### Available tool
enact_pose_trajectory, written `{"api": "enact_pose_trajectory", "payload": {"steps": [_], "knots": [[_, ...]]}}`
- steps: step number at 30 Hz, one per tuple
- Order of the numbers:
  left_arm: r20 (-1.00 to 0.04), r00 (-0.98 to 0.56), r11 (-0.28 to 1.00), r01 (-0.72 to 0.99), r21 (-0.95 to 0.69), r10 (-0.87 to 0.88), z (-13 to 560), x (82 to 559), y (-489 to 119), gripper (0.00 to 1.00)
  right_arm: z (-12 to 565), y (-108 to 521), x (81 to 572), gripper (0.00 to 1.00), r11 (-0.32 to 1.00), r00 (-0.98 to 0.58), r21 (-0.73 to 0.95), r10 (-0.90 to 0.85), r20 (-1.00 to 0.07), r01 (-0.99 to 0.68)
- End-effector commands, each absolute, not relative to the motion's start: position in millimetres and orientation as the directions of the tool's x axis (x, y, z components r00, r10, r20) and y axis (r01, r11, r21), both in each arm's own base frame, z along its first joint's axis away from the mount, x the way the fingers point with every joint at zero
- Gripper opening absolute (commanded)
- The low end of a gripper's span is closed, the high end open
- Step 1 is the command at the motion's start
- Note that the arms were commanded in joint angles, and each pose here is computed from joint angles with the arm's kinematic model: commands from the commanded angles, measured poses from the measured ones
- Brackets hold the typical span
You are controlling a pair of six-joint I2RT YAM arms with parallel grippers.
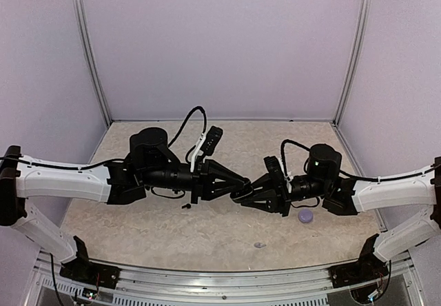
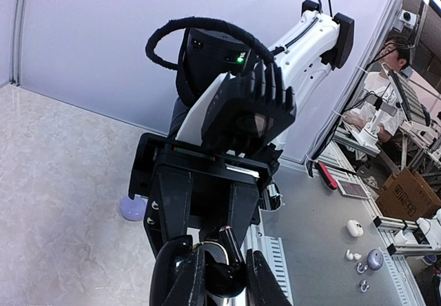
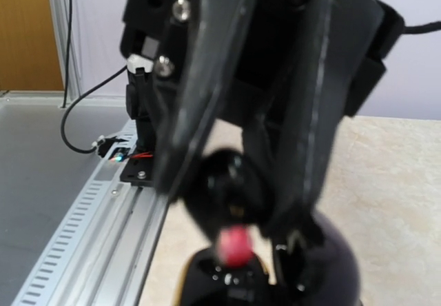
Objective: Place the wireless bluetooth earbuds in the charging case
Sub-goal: Open the charging case, then place the left earbud in the left side groove of the charging case.
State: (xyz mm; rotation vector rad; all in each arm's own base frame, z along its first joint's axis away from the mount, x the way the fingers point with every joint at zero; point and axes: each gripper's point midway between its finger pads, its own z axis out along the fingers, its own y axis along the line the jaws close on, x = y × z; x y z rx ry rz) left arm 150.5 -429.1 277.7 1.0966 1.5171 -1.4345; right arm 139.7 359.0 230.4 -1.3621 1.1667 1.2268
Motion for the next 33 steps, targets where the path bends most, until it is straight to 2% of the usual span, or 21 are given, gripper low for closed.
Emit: {"api": "enact_pose_trajectory", "payload": {"steps": [1,8,11,16,19,26,33], "knots": [[-0.962,-0.271,0.003,0.963,-0.271,0.044,297.9,143.9,-418.2,0.11,233.7,356.0,140.5,0.00,-0.076,0.102,-0.098,-0.049,-0.994,-0.992],[-0.952,-0.287,0.059,0.958,-0.282,0.107,296.8,135.9,-397.4,0.11,232.7,349.8,146.3,0.00,-0.012,0.148,-0.147,-0.049,-0.988,-0.989],[-0.946,-0.277,0.129,0.958,-0.257,0.169,285.8,137.3,-387.9,0.10,233.2,351.2,145.4,0.00,-0.027,0.143,-0.141,-0.062,-0.988,-0.990],[-0.929,-0.131,0.244,0.969,-0.046,0.346,271.7,135.9,-370.5,0.10,224.2,356.0,137.4,0.00,-0.103,0.079,-0.068,-0.105,-0.991,-0.992],[-0.899,-0.058,0.259,0.964,0.063,0.435,265.9,133.4,-363.2,0.10,216.8,354.4,132.3,0.00,-0.129,0.051,-0.034,-0.130,-0.990,-0.991],[-0.783,0.149,0.194,0.925,0.326,0.604,250.1,116.6,-357.4,0.11,206.5,355.3,122.0,0.00,-0.196,-0.010,0.045,-0.178,-0.984,-0.980],[-0.664,0.265,0.078,0.895,0.439,0.699,227.7,99.1,-364.9,0.11,195.3,360.4,115.2,0.00,-0.250,-0.114,0.171,-0.227,-0.967,-0.953]]}}
